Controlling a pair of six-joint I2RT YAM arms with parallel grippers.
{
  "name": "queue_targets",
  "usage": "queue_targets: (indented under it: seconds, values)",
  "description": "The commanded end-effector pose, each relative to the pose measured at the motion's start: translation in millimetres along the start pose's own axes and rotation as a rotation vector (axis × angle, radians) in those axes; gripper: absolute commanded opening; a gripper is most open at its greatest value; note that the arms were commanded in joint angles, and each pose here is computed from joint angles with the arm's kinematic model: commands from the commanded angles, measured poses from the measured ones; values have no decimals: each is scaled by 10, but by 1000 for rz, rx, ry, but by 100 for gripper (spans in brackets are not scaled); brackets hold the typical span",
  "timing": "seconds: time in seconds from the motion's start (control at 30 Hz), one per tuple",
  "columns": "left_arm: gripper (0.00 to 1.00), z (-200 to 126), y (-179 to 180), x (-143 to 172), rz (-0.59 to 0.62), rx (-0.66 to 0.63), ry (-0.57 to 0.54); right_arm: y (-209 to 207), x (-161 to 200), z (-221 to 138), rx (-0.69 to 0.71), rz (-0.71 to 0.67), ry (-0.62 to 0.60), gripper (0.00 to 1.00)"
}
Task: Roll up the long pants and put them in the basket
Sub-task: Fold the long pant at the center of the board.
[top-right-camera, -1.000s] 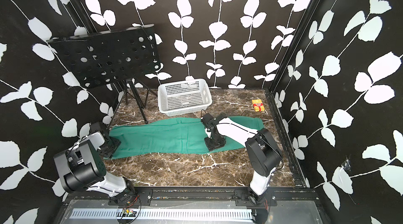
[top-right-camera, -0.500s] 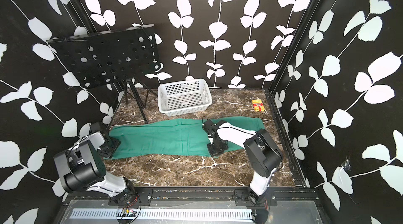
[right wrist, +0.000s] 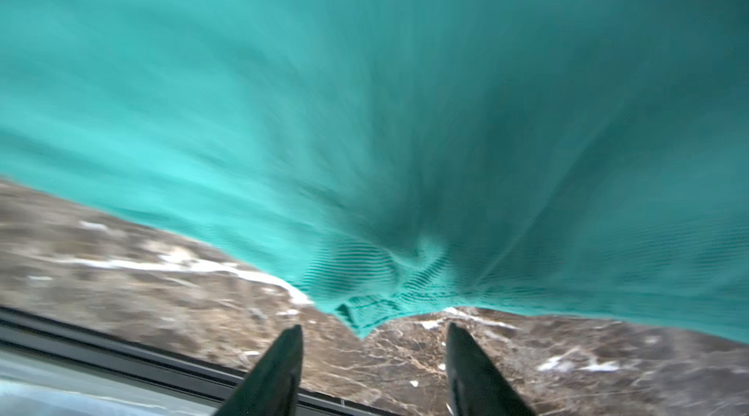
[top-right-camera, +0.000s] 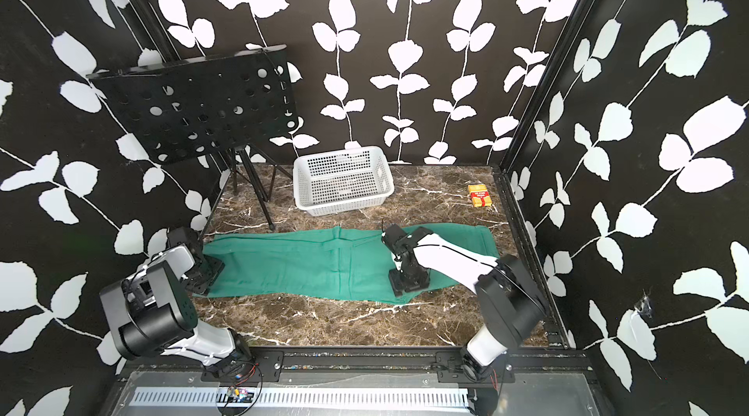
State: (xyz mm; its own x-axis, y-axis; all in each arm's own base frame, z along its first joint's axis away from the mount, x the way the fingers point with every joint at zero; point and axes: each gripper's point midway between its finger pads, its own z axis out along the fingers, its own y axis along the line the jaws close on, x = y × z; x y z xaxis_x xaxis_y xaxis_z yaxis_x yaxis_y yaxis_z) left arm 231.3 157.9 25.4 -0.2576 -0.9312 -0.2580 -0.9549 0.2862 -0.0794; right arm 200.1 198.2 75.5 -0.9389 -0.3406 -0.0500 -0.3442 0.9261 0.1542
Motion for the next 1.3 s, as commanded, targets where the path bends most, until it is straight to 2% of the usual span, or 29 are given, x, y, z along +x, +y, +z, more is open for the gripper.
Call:
queue_targets:
  seconds: [0.0,0.2,0.3,0.4,0.53,0.67,0.77,0.9,1.03,1.27]
  values:
    - [59,-191,346,142,-32,-118,12,7,-469,-330,32,-7,-208,60]
    - [59,-522,528,71,-50,-172,-58,-437,-761,-219,68,229,-221,54]
    - [59,-634,424,40,-17,-135,-83,-605,-751,10,69,296,-157,52]
    - [56,-667,115,42,34,-5,-76,-780,-700,75,84,346,-135,50]
    - [52,-784,-413,55,92,203,-78,-1005,-702,-20,98,393,-181,50]
    - [45,-768,-892,101,56,418,-25,-1241,-709,-82,121,431,-208,50]
    - [44,-682,-1089,128,38,481,28,-1343,-794,-205,99,458,-283,51]
    - [54,-573,-1198,113,33,485,59,-1430,-928,-266,62,491,-352,52]
    - [58,-466,-1297,95,19,493,82,-1482,-1019,-230,48,511,-366,52]
    - [63,-383,-1458,-14,-34,543,57,-1583,-1086,-89,9,550,-355,53]
